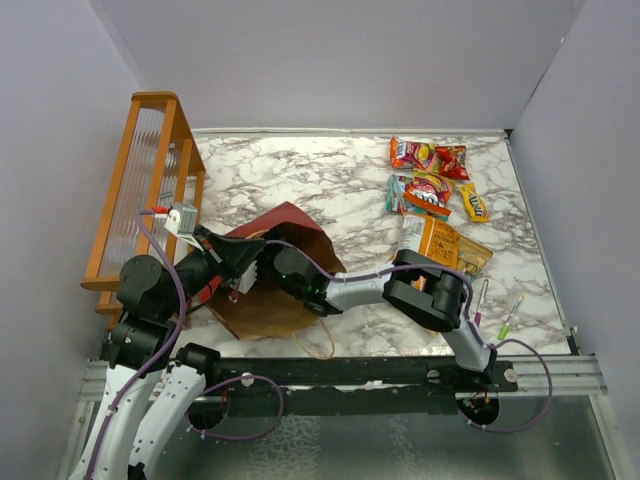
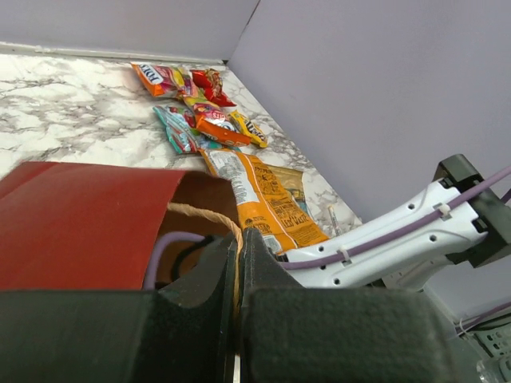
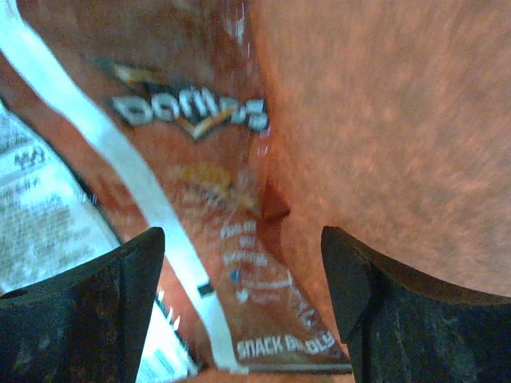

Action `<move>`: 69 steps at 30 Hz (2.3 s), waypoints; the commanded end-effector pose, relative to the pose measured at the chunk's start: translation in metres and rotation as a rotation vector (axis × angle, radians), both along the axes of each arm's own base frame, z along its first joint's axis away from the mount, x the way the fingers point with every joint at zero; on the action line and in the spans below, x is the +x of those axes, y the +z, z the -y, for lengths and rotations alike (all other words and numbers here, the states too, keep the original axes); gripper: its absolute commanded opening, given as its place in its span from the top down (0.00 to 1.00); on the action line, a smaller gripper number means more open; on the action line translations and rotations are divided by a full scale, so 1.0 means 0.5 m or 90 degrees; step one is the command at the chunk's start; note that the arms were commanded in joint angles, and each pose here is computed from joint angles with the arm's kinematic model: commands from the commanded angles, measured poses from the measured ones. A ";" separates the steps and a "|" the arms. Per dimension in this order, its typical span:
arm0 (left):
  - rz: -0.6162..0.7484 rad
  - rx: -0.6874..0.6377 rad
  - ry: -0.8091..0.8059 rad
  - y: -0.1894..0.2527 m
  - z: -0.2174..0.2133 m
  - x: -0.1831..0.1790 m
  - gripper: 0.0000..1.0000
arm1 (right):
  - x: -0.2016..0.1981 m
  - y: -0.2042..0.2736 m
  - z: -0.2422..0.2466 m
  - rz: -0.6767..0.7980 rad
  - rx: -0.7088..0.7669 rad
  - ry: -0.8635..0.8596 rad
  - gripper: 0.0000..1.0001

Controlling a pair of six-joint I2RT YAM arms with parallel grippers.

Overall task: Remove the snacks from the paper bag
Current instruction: Take out the snack from the paper bag, then place the snack at the center of the board.

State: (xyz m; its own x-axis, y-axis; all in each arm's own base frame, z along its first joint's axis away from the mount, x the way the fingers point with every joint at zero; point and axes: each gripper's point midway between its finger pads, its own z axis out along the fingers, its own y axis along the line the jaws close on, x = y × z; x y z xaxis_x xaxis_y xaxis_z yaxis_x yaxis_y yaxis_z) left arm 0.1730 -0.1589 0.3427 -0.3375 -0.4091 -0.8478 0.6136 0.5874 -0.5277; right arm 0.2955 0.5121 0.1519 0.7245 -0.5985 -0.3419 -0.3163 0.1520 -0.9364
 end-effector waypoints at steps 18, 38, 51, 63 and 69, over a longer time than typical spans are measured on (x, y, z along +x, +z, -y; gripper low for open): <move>0.017 -0.008 0.045 0.023 -0.021 0.002 1.00 | 0.019 -0.038 -0.026 -0.051 -0.013 0.035 0.98; -0.019 -0.027 0.184 0.027 -0.077 0.054 1.00 | -0.176 0.172 0.096 -0.245 0.131 0.084 0.99; -0.031 -0.016 0.187 -0.004 -0.079 0.056 1.00 | -0.163 0.444 0.267 -0.198 0.371 -0.005 0.99; 0.005 -0.021 0.150 0.024 -0.062 0.046 1.00 | -0.154 0.609 0.545 -0.096 0.491 -0.186 0.99; 0.039 -0.102 0.051 0.144 -0.013 0.029 1.00 | -0.153 0.594 0.702 -0.088 0.549 -0.336 0.99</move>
State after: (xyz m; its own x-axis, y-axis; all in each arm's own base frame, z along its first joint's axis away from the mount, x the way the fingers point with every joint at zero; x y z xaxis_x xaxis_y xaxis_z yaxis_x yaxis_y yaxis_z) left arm 0.1987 -0.1344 0.3554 -0.2700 -0.5137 -0.8143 0.4637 0.6718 -0.5776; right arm 0.2148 0.2204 0.4622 0.4920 -0.2788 -0.8248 -0.2676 0.8530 -0.4480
